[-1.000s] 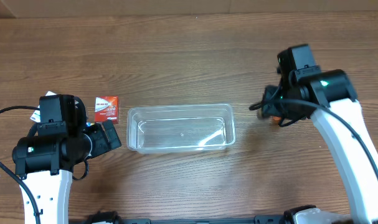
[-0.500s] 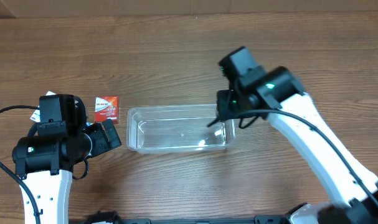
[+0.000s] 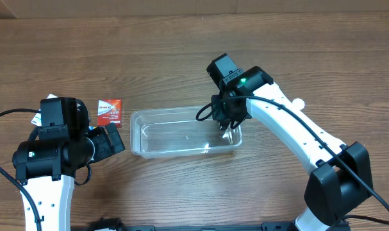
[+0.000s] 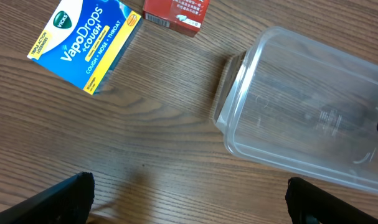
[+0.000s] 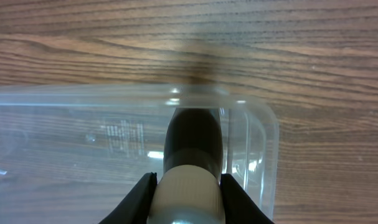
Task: Pack container
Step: 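Carry the orange tube left and set it upright in the container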
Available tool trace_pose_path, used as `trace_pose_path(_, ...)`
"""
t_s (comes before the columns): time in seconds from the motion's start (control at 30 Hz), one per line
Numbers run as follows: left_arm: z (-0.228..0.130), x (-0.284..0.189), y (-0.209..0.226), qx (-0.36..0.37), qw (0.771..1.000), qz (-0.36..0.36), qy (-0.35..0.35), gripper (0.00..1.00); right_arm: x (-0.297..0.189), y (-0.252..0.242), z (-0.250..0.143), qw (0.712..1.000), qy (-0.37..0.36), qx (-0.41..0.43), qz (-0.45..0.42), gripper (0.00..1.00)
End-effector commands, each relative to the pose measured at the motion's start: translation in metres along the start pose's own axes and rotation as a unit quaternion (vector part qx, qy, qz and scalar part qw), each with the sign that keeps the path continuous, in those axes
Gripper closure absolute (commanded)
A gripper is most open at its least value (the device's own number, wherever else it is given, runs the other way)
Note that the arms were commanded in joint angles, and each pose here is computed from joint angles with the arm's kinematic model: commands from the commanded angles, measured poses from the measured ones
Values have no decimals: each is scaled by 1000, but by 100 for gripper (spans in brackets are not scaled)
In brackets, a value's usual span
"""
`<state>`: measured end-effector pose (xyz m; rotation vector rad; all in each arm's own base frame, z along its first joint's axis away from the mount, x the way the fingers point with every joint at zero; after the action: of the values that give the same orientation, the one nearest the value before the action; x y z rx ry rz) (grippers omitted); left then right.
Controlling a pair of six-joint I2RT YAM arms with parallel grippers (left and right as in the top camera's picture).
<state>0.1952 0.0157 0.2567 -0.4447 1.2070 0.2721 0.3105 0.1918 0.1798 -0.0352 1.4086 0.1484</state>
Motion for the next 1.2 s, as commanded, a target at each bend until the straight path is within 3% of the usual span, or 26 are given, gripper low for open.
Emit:
trace_pose_path(0.0, 3, -6, -3, 10, 1000, -5, -10, 0, 4, -3, -2, 1000, -5, 7, -5, 96)
trace_pose_path(0.37, 3, -6, -3, 10, 1000, -5, -10, 0, 19, -15, -6, 1000, 5, 19, -12, 95)
trace_pose_path(0.43, 3, -6, -3, 10, 1000, -5, -10, 0, 19, -15, -6, 1000, 5, 19, -12, 87)
trace_pose_path(0.5, 3, -6, -3, 10, 1000, -5, -10, 0, 19, -15, -6, 1000, 5, 18, -12, 62)
trace_pose_path(0.6, 4, -6, -3, 10, 1000, -5, -10, 0, 19, -15, -6, 1000, 6, 17, -12, 54)
trace_pose_path(0.67, 4, -6, -3, 10, 1000, -5, -11, 0, 17, -15, -7, 1000, 7, 14, -13, 36)
trace_pose_path(0.83, 4, -6, -3, 10, 1000, -5, -11, 0, -13, -12, 0, 1000, -13, 6, -4, 25)
trace_pose_path(1.03, 4, -6, -3, 10, 1000, -5, -11, 0, -107, -15, 14, 994, -110, 12, 3, 11)
trace_pose_path(1.17, 4, -6, -3, 10, 1000, -5, -11, 0, -152, -42, 15, 986, -152, 51, -37, 6)
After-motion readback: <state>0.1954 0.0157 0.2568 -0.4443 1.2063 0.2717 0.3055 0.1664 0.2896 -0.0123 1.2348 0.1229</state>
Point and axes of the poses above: each gripper's point midway between its finger pads, its own x axis out along the fingers, its own y axis along the line the jaws close on, z = x × y, the point moved 7 cm from there along -x, back along the fingers, and after that the axes turned 4 degrees about -x, right-handed, at the moved point
